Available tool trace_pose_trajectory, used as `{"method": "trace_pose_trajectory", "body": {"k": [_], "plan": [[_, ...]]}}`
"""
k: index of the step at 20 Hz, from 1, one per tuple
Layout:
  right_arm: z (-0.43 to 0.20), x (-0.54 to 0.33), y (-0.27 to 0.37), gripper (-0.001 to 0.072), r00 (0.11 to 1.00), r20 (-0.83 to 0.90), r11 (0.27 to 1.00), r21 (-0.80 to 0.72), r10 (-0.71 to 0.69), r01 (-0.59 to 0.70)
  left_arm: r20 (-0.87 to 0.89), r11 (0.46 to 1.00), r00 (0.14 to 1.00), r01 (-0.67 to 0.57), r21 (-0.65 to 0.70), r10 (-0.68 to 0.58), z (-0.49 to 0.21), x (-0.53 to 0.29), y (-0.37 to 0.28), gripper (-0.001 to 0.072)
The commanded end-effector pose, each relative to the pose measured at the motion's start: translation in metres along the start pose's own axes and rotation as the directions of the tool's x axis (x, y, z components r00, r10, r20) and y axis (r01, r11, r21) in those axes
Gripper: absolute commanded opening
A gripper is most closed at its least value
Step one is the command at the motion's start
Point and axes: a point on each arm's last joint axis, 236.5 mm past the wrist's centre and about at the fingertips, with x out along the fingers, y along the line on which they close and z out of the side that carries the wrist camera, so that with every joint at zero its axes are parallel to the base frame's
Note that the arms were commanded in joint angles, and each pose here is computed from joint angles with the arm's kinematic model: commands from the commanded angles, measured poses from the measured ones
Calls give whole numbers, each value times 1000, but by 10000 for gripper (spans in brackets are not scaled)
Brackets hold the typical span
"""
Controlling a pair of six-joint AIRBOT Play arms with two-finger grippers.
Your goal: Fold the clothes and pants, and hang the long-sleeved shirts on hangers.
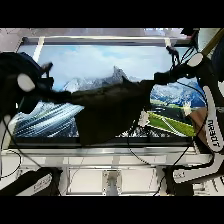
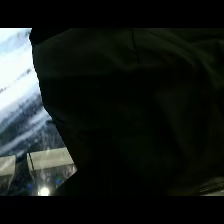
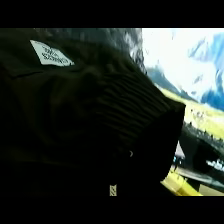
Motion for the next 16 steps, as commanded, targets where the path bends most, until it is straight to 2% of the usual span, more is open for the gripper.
{"method": "trace_pose_trajectory", "body": {"k": [1, 6, 16], "plan": [[-61, 20, -4, 26, 988, -156, 1000, -1, 12, -12, -44, 997, 999, 21, -79, -25, -75, 13, -6, 8], [-92, 44, -13, 26, 984, -181, 999, 36, 3, 4, -65, 990, 995, 67, -126, -76, -116, 17, -21, 8], [-100, 86, -38, 26, 988, -150, 995, 92, -32, 46, -286, 994, 954, 66, -90, -89, -197, 37, -57, 8]]}}
